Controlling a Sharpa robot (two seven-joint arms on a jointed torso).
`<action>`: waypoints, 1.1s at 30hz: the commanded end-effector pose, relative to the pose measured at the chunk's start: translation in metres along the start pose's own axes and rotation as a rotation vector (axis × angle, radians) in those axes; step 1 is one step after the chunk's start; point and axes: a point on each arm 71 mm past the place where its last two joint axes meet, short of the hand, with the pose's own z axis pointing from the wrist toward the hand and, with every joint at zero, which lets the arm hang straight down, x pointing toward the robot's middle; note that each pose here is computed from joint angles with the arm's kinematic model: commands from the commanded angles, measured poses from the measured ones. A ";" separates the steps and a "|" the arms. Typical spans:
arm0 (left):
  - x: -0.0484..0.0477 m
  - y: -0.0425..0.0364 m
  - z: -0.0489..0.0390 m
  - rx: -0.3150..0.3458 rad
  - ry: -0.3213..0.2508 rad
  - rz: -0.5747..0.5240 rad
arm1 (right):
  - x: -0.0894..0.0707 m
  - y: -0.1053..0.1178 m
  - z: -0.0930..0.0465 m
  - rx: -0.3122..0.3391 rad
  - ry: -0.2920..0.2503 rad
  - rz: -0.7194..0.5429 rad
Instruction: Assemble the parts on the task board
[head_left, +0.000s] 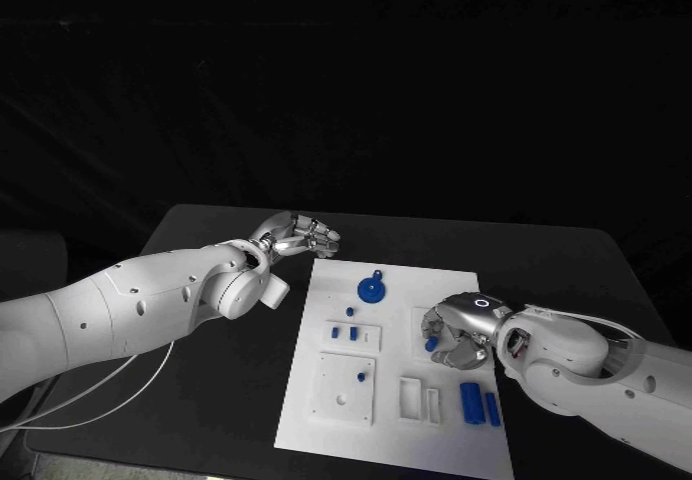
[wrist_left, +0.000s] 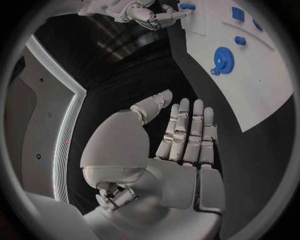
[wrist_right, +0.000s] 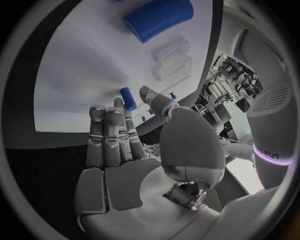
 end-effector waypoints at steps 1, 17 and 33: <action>0.0016 -0.0013 0.0002 0.013 0.015 -0.006 | -0.001 0.002 0.001 -0.014 -0.023 -0.019; 0.0013 -0.0008 0.0000 0.012 0.017 -0.006 | 0.002 0.007 0.003 -0.018 -0.054 -0.034; 0.0008 -0.0001 -0.0002 0.011 0.017 -0.006 | -0.003 0.007 0.001 -0.011 -0.126 -0.067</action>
